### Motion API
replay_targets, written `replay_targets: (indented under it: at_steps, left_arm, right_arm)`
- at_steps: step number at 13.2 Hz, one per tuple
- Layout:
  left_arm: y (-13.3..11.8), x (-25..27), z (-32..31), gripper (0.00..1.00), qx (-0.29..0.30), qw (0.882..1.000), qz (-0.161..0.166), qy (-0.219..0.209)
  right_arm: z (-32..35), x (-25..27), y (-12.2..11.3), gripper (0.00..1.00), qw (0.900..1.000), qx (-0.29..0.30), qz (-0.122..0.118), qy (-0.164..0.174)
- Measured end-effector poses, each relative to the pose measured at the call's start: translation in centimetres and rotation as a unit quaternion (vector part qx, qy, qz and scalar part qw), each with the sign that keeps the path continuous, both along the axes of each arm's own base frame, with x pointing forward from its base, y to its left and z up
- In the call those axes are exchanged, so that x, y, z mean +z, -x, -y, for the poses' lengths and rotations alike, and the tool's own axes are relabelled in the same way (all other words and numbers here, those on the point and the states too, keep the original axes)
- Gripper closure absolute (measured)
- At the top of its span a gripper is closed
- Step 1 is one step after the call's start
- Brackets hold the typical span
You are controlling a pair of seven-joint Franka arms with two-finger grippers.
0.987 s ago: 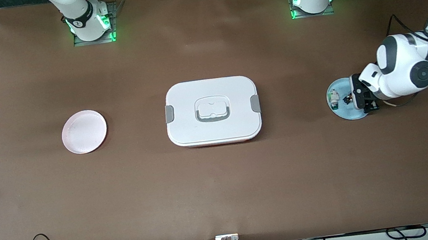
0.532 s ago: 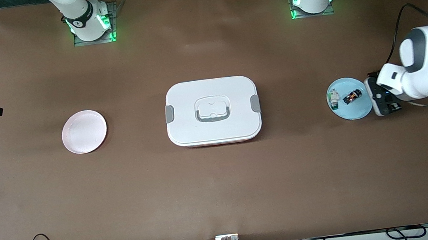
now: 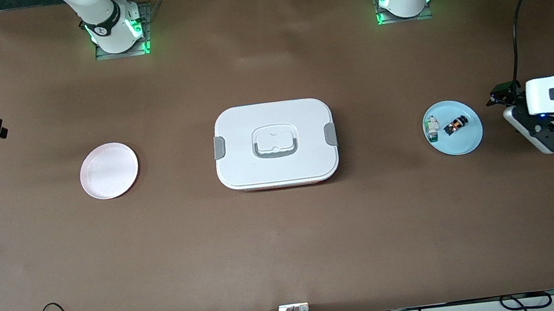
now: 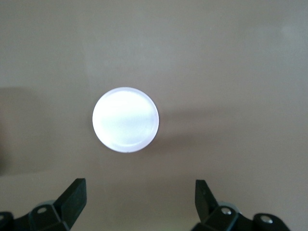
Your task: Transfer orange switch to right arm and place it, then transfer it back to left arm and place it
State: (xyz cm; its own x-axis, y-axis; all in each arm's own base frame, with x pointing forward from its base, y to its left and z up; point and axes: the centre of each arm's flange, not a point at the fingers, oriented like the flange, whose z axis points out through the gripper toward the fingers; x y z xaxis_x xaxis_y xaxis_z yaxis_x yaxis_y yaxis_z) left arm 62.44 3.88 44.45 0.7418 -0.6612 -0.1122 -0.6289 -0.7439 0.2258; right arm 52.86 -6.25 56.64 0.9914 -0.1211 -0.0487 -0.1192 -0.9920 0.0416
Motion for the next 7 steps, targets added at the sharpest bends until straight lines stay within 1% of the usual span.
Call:
replay_targets:
  at_steps: [1,3,5,7]
  left_arm:
    - [0.5,1.8,1.1,0.00,0.044,0.999,-0.007,-0.010]
    - [1.7,5.9,3.4,0.00,0.128,0.991,-0.004,-0.039]
    - [3.2,9.2,4.7,0.00,0.208,0.976,0.004,-0.064]
    - [4.4,11.8,5.2,0.00,0.271,0.959,0.006,-0.083]
  right_arm:
    - [0.0,0.5,0.3,0.00,1.000,0.000,-0.001,0.000]
    - [0.0,1.7,0.1,0.00,1.000,0.000,0.004,0.000]
    - [0.2,2.7,-0.2,0.00,1.000,-0.002,0.009,0.001]
    - [-0.1,2.9,-0.4,0.00,1.000,0.004,0.006,0.001]
